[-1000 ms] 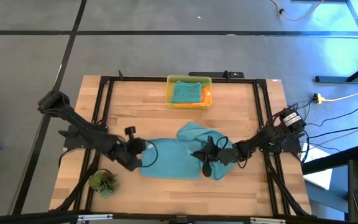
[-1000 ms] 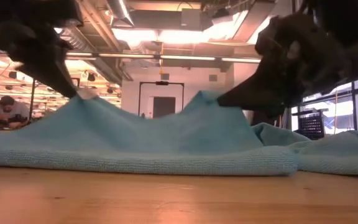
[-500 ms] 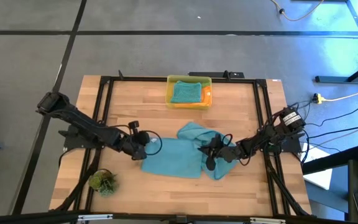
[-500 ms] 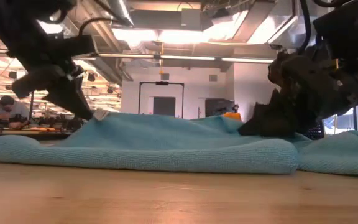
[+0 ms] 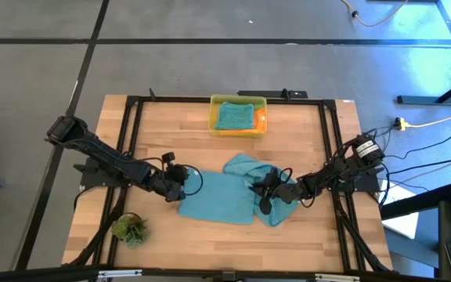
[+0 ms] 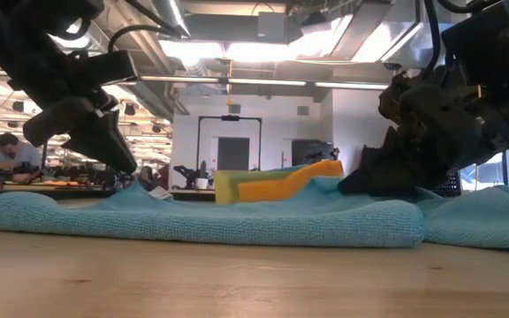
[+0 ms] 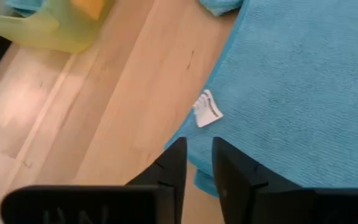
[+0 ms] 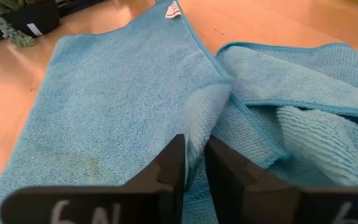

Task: Fold microfiber towels
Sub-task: Fold the top blue microfiber cloth

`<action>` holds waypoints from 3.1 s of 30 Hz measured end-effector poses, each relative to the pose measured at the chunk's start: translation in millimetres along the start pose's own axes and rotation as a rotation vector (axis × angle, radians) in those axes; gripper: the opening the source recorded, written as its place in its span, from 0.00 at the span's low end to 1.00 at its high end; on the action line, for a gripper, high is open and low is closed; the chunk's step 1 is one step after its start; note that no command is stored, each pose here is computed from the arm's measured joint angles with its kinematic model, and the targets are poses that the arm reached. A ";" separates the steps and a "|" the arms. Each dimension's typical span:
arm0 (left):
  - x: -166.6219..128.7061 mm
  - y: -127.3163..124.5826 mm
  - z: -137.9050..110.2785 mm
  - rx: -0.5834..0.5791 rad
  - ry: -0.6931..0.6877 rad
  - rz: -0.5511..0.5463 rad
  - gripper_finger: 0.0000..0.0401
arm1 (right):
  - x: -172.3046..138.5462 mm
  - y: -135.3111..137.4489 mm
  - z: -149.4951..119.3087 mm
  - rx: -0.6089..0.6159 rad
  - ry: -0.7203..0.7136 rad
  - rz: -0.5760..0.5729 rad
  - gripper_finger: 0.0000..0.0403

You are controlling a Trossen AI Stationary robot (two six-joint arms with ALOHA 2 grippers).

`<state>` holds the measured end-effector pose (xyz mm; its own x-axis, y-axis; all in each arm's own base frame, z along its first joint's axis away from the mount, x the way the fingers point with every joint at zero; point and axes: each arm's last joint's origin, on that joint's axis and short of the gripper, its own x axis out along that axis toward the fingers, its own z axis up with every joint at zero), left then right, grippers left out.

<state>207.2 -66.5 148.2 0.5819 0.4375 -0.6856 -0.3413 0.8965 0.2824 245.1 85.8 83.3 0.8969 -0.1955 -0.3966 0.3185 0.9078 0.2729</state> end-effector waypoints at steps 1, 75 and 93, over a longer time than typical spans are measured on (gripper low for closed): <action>-0.2 0.0 0.0 0.002 -0.004 0.006 0.18 | 0.0 0.0 0.0 -0.001 0.000 -0.001 0.16; 96.3 -193.2 113.7 0.351 -0.164 -0.280 0.38 | -17.0 4.7 57.2 -0.093 -0.166 0.127 0.47; 66.1 -203.4 104.3 0.431 -0.125 -0.362 0.00 | -22.8 18.2 52.7 -0.408 -0.153 0.342 0.47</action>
<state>392.1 -212.7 115.4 0.6973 0.0790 -0.7125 0.2124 0.9265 0.3106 246.6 87.2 143.6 0.9726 0.1111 -0.2044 -0.1156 0.9933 -0.0098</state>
